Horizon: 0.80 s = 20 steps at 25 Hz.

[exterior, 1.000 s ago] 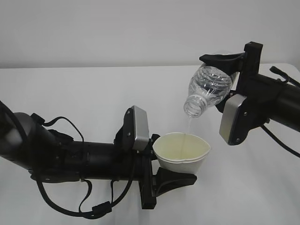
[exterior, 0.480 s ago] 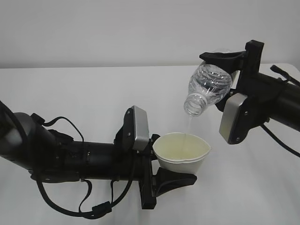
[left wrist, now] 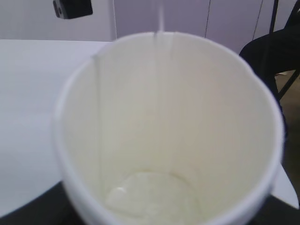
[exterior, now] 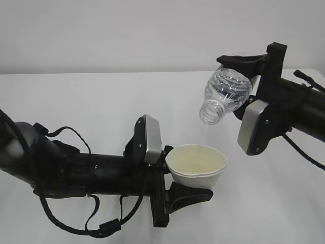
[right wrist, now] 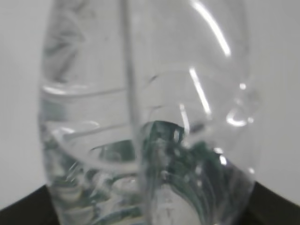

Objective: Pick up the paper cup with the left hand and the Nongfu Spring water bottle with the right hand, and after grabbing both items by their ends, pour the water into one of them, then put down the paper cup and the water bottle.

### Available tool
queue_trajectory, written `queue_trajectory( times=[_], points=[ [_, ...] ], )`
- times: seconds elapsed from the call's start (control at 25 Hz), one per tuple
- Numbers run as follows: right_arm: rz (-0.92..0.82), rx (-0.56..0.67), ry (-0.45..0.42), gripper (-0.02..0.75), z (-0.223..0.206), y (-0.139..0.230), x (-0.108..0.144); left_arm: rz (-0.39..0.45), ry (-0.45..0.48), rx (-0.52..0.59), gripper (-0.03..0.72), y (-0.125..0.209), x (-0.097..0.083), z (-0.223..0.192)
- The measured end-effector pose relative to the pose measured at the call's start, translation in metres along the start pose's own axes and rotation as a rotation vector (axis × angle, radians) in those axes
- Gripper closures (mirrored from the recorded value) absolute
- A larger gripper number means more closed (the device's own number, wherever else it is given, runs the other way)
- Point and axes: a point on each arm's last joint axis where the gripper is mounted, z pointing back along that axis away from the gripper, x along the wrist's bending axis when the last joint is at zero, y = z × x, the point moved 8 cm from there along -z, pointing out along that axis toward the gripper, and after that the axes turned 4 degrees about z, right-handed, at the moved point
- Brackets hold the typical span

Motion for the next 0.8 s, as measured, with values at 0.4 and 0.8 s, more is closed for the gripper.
queue_trajectory(
  times=[0.4, 0.8],
  points=[
    [0.000, -0.004, 0.015, 0.262, 0.0000, -0.0007, -0.0026, -0.004, 0.008, 0.003, 0.258, 0.0006, -0.0014, 0.0000],
    [-0.001, -0.003, 0.018, 0.262, 0.0000, -0.0004, -0.0031, -0.004, 0.009, 0.003, 0.258, 0.0006, -0.0015, 0.0000]
  ],
)
